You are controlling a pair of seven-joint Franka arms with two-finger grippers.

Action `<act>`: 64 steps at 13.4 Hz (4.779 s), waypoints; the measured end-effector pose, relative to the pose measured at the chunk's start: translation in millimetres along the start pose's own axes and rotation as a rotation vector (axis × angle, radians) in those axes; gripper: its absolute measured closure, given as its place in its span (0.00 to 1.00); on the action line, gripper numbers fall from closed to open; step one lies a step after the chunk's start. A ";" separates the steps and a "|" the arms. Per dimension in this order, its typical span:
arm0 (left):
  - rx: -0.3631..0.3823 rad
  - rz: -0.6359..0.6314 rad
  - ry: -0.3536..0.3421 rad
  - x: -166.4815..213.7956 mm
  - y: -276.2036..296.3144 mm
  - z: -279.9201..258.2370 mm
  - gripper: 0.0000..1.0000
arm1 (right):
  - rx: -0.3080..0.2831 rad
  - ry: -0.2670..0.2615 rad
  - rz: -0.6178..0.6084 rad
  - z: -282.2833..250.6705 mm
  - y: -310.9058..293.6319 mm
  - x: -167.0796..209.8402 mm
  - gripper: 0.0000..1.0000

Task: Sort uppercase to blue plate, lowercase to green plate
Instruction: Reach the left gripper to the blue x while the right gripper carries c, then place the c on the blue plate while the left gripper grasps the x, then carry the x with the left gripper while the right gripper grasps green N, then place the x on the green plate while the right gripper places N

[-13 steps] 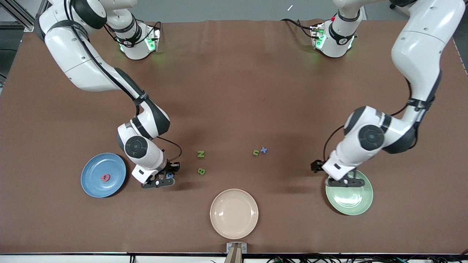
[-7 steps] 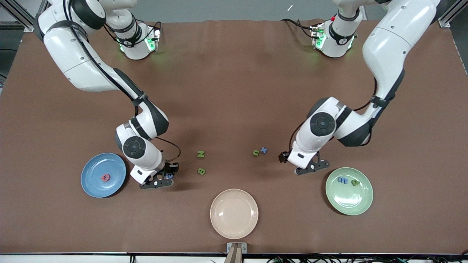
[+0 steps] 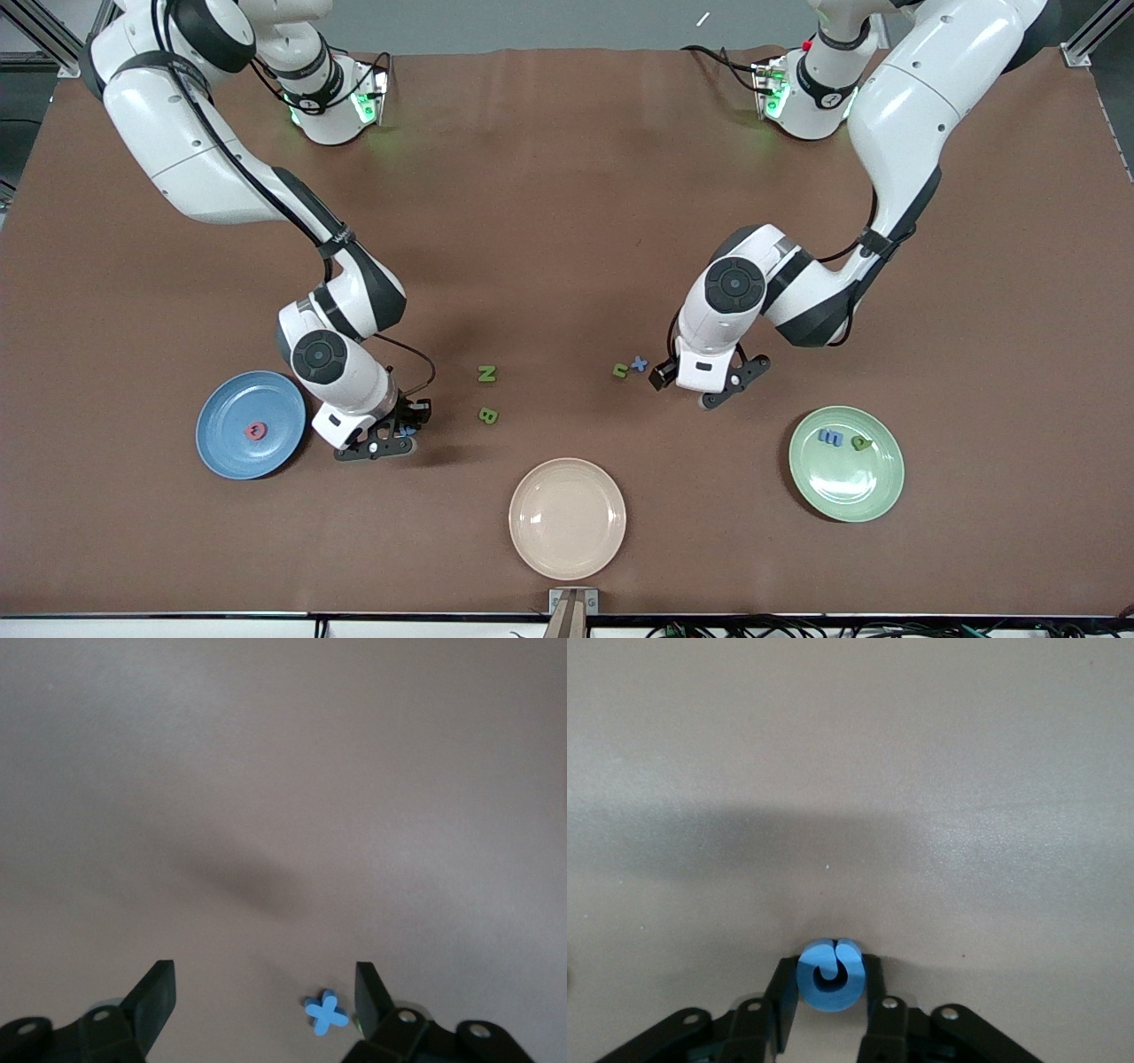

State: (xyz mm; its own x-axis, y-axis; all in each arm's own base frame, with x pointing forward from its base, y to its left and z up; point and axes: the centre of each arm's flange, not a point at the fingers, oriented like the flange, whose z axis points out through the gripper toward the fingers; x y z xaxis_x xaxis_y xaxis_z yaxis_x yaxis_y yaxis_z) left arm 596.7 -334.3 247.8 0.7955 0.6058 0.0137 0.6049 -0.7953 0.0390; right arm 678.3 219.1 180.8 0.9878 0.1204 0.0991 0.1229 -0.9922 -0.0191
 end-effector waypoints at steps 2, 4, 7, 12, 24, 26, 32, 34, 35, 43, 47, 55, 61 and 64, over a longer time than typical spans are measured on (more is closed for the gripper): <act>-0.004 -0.078 0.002 1.3 0.8 -1.6 0.11 | 0.001 0.007 0.006 -2.2 3.8 2.9 0.66; -0.005 -0.127 0.002 1.6 1.1 -2.1 0.13 | -0.009 0.017 0.016 -12.7 18.6 13.2 0.66; -0.005 -0.174 0.002 -2.9 3.1 -2.0 0.13 | -0.066 -0.023 -0.036 -44.4 57.6 29.9 0.66; 0.003 -0.289 -0.009 -17.6 8.0 5.2 0.16 | -0.136 -0.101 -0.148 -99.9 129.9 36.0 0.66; 0.053 -0.368 -0.051 -54.4 23.3 56.8 0.26 | 0.063 -0.239 -0.233 -55.3 284.8 -10.3 0.28; 0.061 -0.368 -0.057 -55.8 22.3 63.0 0.27 | 0.069 -0.209 -0.236 -63.1 268.1 -0.2 0.08; 0.071 -0.367 -0.066 -57.8 21.0 70.9 0.37 | 0.056 -0.136 -0.024 -85.4 68.9 29.6 0.00; 0.067 -0.368 -0.068 -57.8 21.6 71.9 0.41 | 0.057 -0.095 0.035 -87.2 -12.1 23.2 0.00; 0.063 -0.370 -0.069 -56.9 22.4 71.7 0.41 | 0.062 -0.079 0.049 -85.9 -45.9 16.8 0.00; 0.028 -0.323 -0.064 -46.8 32.1 63.5 0.74 | 0.059 -0.091 0.108 -15.8 -125.7 -37.5 0.00; -0.018 -0.277 -0.003 31.5 19.6 23.1 0.74 | 0.055 -0.102 0.130 -0.7 -140.2 -56.9 0.11; 0.027 -0.002 0.104 206.3 -87.9 -4.2 0.74 | 0.053 -0.098 0.128 -3.9 -145.8 -59.1 0.66; 0.083 0.108 0.108 261.6 -141.7 20.3 0.70 | -0.010 -0.059 0.077 -58.3 -23.6 1.5 0.66; 0.068 0.097 0.114 266.4 -139.3 16.1 0.37 | -0.020 -0.078 -0.002 -75.1 87.6 17.4 0.66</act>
State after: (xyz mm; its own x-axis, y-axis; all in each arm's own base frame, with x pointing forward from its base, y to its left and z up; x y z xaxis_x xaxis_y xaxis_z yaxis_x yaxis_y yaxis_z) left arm 725.0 -62.5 229.9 0.8434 0.5219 0.1274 0.5297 -0.8474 -0.0354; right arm 699.0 131.9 255.6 0.9921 0.1239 0.0214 0.1239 -0.9923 0.0012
